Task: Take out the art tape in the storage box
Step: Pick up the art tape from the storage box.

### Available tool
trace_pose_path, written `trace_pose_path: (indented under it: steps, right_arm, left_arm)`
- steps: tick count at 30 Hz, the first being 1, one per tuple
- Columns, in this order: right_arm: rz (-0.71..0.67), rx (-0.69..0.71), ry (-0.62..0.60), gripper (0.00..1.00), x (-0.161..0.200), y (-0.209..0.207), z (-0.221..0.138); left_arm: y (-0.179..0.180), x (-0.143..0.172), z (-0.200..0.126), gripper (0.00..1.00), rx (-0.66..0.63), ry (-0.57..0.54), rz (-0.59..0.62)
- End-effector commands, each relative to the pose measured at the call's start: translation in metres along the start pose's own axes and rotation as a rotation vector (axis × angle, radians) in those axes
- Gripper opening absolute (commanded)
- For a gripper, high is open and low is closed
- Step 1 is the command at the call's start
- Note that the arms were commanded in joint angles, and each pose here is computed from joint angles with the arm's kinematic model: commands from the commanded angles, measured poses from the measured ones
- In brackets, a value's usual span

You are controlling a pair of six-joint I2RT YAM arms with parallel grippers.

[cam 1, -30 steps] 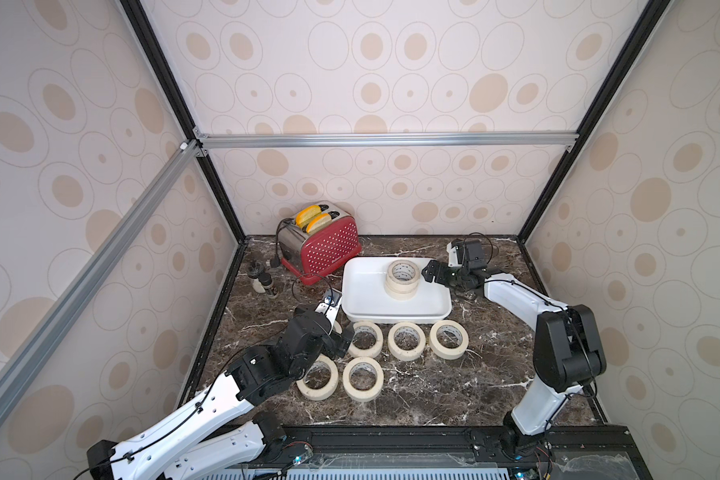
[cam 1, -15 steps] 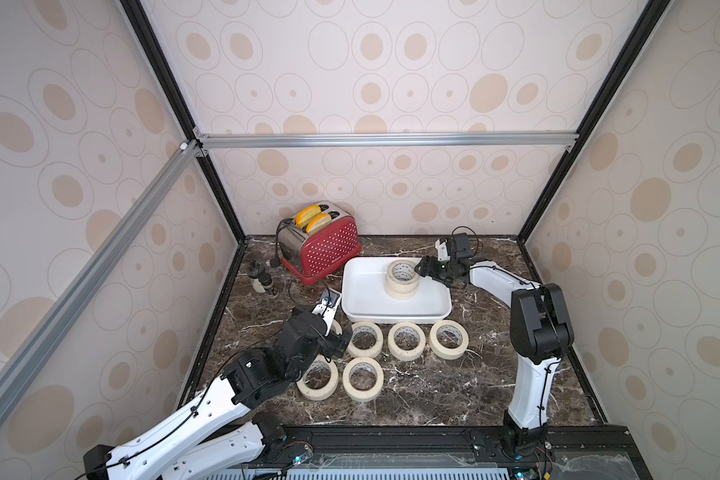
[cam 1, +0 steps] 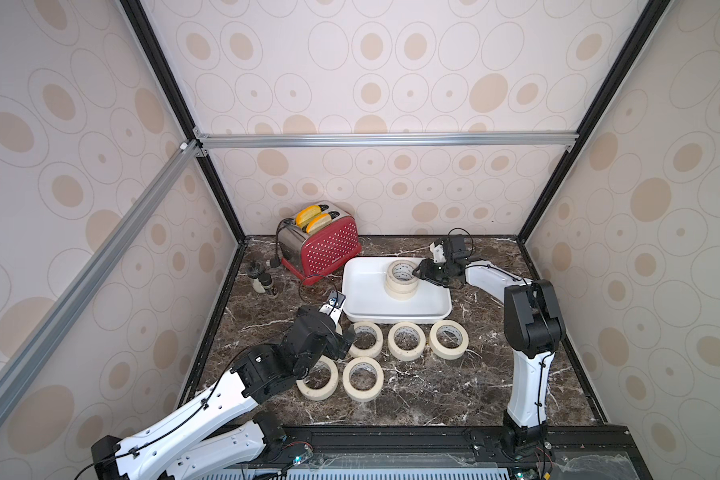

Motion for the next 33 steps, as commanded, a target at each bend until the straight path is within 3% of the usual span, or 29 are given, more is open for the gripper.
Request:
trace_pose_path:
  steps: [1, 8, 15, 27, 33]
  right_arm:
    - [-0.009, -0.002, 0.012, 0.4, -0.002, 0.0, 0.004]
    - [-0.015, -0.019, 0.012, 0.28, -0.003, 0.005, 0.0]
    - [-0.015, -0.011, 0.029, 0.33, 0.0, 0.002, 0.005]
    - [-0.027, -0.007, 0.053, 0.33, 0.0, 0.004, 0.015]
    - [-0.036, -0.018, 0.058, 0.2, 0.001, 0.009, 0.013]
  left_arm:
    - [0.005, -0.009, -0.004, 0.99, -0.015, -0.005, 0.01]
    - [0.006, -0.009, -0.005, 0.99, -0.021, -0.003, 0.012]
    - [0.008, -0.009, -0.006, 0.99, -0.025, -0.008, 0.006]
    - [0.008, -0.009, -0.006, 0.99, -0.024, -0.006, 0.008]
    - [0.007, -0.009, -0.005, 0.99, -0.022, -0.004, 0.01]
Point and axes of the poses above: each gripper's point midway between its finger pads, its own z axis out along the fingers, its own y axis along the line the jaws close on, x = y × z, the point moved 3 cm from there along -z, back along the fingers, and after that the axes turned 6 degrees about z, right-handed, at the moved point
